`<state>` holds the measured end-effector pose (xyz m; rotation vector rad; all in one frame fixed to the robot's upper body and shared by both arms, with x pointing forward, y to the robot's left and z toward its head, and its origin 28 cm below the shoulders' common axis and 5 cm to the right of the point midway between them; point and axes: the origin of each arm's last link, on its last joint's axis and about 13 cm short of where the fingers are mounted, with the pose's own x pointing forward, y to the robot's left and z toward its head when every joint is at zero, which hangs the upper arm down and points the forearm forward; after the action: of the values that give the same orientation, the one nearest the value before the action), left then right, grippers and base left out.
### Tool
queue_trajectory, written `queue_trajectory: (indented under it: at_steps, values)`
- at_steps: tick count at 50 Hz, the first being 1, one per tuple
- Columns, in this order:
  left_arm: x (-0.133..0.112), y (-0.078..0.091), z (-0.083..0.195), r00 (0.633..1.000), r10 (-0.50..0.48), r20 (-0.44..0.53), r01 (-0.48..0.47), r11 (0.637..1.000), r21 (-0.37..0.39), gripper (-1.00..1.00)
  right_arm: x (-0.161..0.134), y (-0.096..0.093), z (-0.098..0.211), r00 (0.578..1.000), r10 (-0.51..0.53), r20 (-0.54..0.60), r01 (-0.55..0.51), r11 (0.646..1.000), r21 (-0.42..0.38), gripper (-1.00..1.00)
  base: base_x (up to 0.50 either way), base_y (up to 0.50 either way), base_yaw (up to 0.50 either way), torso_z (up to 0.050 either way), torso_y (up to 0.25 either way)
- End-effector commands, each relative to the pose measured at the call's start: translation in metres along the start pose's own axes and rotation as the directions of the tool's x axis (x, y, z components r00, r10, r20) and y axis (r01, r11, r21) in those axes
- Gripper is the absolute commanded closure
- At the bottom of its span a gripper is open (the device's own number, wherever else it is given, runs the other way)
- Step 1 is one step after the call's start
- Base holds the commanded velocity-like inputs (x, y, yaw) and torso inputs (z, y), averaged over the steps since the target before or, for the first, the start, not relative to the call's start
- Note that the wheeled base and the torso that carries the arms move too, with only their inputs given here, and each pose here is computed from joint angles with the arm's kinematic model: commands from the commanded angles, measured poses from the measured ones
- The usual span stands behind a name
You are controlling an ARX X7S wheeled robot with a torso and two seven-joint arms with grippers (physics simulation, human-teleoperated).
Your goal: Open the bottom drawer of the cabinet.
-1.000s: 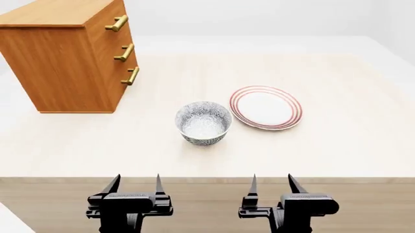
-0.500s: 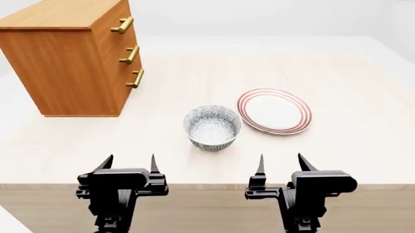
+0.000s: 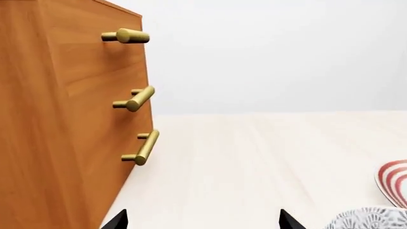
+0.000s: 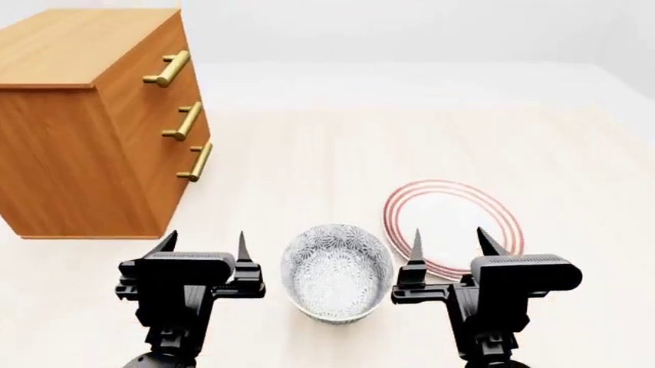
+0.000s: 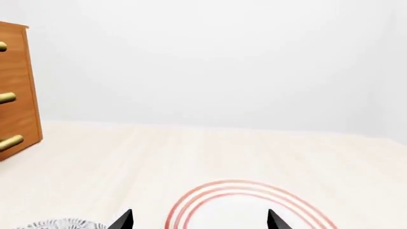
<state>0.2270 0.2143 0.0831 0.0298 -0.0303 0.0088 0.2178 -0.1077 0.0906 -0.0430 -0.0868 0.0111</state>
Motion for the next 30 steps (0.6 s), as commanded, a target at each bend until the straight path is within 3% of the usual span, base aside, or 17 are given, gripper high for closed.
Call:
queue_trajectory:
  at_steps: [1,24,27,29,30]
  values:
    - [0.0002,-0.0004,-0.001,1.0,-0.006,-0.003,0.006,1.0,0.006,-1.0,-0.001,-0.0001,-0.0006,1.0,0.007,-0.001,-0.007,1.0,0.0,-1.0,0.5,0.0,0.0,0.0,0.0]
    - [-0.0009,0.0005,-0.0064,1.0,0.0,-0.014,0.0,1.0,0.003,-1.0,-0.0019,0.0013,-0.0046,1.0,0.018,-0.011,-0.018,1.0,0.014,-1.0,0.5,0.0,0.0,0.0,0.001]
    - [-0.0007,0.0004,-0.0069,1.0,-0.002,-0.017,0.002,1.0,-0.01,-1.0,-0.0021,0.0014,-0.0056,1.0,0.012,-0.011,-0.012,1.0,0.005,-1.0,0.0,0.0,0.0,0.0,0.0]
    - [0.001,0.0004,-0.0059,0.997,-0.033,-0.07,0.03,0.999,-0.033,-1.0,-0.0018,0.001,-0.0062,1.0,0.013,-0.005,-0.013,1.0,0.006,-1.0,0.0,0.0,0.0,0.0,0.0]
    - [0.0019,0.0006,-0.0046,0.998,-0.015,-0.064,0.015,1.0,0.007,-1.0,-0.0019,0.001,-0.0061,1.0,0.01,-0.003,-0.01,1.0,0.002,-1.0,0.0,0.0,0.0,0.0,0.0]
